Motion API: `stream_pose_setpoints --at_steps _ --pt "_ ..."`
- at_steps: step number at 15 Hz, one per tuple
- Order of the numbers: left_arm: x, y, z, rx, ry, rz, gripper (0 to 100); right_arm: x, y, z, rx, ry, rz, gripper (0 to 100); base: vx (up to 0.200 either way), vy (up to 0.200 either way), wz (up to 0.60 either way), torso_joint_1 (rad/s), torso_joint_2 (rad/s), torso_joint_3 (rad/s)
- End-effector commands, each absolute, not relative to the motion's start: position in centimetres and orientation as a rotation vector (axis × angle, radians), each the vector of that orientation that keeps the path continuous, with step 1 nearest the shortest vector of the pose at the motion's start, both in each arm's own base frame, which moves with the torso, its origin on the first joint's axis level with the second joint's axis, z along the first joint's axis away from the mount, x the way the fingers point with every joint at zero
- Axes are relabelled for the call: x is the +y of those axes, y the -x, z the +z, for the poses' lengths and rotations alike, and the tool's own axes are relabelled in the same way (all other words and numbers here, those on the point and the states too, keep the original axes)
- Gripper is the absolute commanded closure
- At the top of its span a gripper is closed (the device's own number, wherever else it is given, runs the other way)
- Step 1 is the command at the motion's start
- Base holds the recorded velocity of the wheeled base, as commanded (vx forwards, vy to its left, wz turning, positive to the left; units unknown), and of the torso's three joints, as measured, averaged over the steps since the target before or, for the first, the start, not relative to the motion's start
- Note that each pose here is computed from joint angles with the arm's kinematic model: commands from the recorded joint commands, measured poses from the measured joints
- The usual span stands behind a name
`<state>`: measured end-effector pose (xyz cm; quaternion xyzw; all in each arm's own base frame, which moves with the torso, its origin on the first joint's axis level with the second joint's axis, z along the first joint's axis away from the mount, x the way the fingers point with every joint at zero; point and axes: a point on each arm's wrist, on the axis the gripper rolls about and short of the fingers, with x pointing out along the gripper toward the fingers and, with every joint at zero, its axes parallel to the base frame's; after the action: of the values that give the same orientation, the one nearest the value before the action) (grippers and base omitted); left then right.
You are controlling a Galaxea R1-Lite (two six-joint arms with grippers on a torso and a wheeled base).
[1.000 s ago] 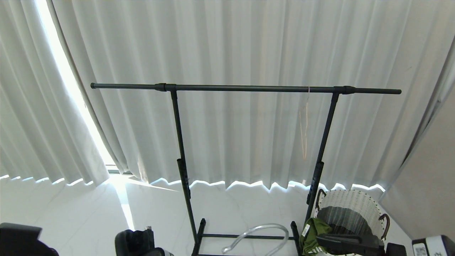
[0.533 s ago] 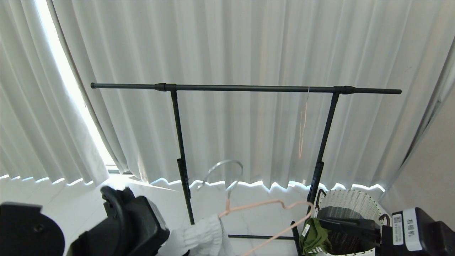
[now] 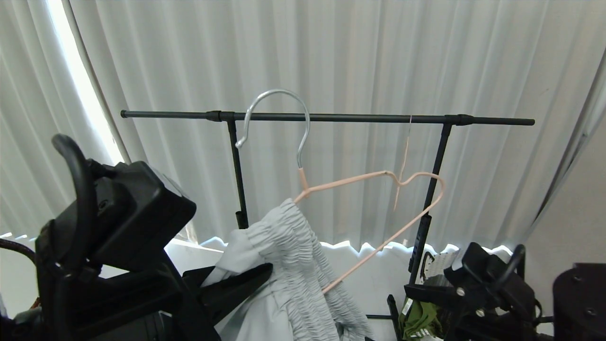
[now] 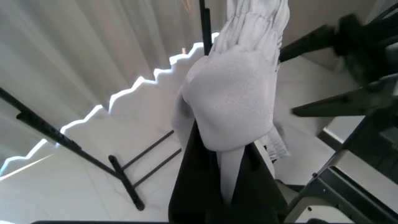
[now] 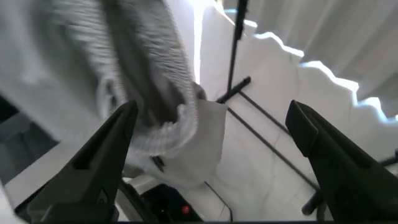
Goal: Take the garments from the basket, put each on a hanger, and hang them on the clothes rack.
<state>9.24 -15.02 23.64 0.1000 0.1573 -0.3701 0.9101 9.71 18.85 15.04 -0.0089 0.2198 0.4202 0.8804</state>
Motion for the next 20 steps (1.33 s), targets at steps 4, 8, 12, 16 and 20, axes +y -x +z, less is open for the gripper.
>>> stream_pose_setpoints --at_steps 4,8,12,16,20 --pt "-15.3 -9.4 24.3 0.286 -0.176 -0.767 100 20.0 -10.8 13.0 0.535 0.061 0.826 0 0.000 0.000 0.00 0.000 0.00 0.000" --pt "-15.1 -9.3 24.4 0.282 -0.173 -0.765 100 18.9 -11.2 12.1 0.558 0.082 0.752 0 0.000 0.000 0.00 0.000 0.00 0.000" --pt "-15.1 -9.3 24.0 0.292 -0.185 -0.764 100 18.1 -11.8 12.2 0.548 0.067 0.707 100 0.000 0.000 0.00 0.000 0.00 0.000" --pt "-14.0 -8.7 21.9 0.326 -0.257 -0.769 100 16.6 -13.7 12.5 0.529 0.045 0.578 100 0.000 0.000 0.00 0.000 0.00 0.000" --pt "-11.5 -7.2 19.1 0.338 -0.375 -0.797 100 14.9 -15.7 12.4 0.517 0.056 0.474 100 0.000 0.000 0.00 0.000 0.00 0.000"
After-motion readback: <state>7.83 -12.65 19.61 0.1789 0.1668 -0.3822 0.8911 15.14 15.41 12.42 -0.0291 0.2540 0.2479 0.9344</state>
